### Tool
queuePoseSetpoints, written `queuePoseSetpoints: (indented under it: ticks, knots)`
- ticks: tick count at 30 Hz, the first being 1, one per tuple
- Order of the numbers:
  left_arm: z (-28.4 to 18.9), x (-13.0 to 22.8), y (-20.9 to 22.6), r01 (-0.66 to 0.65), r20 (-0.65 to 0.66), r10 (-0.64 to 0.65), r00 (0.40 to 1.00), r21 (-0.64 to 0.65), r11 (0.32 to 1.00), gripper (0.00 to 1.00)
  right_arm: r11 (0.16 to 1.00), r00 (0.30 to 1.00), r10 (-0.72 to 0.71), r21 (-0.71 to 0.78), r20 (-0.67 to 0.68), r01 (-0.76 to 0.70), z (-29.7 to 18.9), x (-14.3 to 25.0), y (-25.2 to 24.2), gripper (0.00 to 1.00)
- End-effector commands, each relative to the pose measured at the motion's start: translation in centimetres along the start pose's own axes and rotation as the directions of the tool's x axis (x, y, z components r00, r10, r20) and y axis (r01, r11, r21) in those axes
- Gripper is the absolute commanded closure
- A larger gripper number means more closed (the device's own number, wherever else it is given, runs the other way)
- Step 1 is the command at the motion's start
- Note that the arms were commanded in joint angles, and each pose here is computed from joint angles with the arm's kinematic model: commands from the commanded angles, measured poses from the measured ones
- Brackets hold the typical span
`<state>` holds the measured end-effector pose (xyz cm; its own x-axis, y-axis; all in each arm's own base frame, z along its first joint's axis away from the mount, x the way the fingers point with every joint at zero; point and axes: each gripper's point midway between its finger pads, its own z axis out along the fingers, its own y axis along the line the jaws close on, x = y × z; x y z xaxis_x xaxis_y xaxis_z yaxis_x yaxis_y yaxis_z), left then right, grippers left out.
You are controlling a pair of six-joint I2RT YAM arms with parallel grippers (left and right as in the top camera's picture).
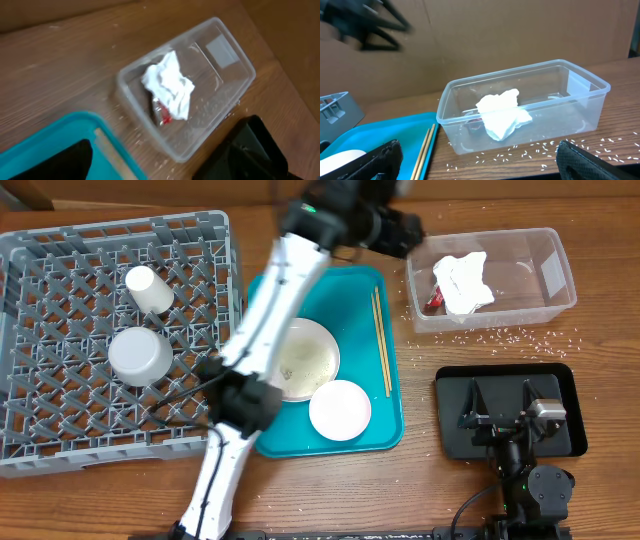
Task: Sort waste into correct bins and load items into the dishwasher
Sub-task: 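Carry the tissue to the clear bin and release it, then move the left gripper back toward the white plate on the tray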
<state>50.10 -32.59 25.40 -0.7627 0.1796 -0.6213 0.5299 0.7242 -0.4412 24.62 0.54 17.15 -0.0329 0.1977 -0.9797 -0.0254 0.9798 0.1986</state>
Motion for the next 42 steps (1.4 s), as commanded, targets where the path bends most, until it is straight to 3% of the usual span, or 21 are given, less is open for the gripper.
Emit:
queuePoseSetpoints:
  ticks: [1, 5, 9, 13, 16, 24, 35, 42]
  knots:
    - [-7.2, -1.6, 1.3, 0.048, 0.056, -0.046, 0.997, -0.026, 0.999, 0.00, 1.000, 1.000, -0.006, 0.011, 0.005, 0.006, 0.0, 0.1, -0.3, 0.00]
    - [-9.4, 0.2, 4.3, 0.147, -0.010, -0.148, 0.989, -0.043, 0.988, 0.00, 1.000, 1.000, -0.006, 0.011, 0.005, 0.006, 0.0, 0.1, -0.3, 0.00]
    - [-10.9, 2.6, 8.0, 0.234, -0.066, -0.248, 0.967, -0.166, 0.958, 0.04, 1.000, 1.000, -0.006, 0.011, 0.005, 0.006, 0.0, 0.1, -0.3, 0.00]
    - [-13.5, 6.0, 13.0, 0.359, -0.071, -0.428, 0.901, -0.429, 0.829, 0.05, 1.000, 1.000, -0.006, 0.011, 0.005, 0.006, 0.0, 0.1, -0.3, 0.00]
    - [-14.7, 8.1, 13.9, 0.393, -0.098, -0.502, 0.860, -0.501, 0.771, 0.05, 1.000, 1.000, -0.006, 0.011, 0.005, 0.006, 0.0, 0.1, -0.3, 0.00]
    - [-13.4, 8.2, 11.8, 0.352, -0.149, -0.461, 0.875, -0.458, 0.816, 0.06, 1.000, 1.000, -0.006, 0.011, 0.005, 0.006, 0.0, 0.1, -0.3, 0.00]
    - [-9.7, 9.5, 5.4, 0.152, -0.302, -0.275, 0.913, -0.374, 0.915, 0.07, 1.000, 1.000, -0.006, 0.011, 0.005, 0.006, 0.0, 0.1, -0.3, 0.00]
    - [-11.9, 12.3, 5.8, 0.077, -0.357, -0.280, 0.891, -0.489, 0.869, 0.08, 1.000, 1.000, -0.006, 0.011, 0.005, 0.006, 0.0, 0.1, -0.3, 0.00]
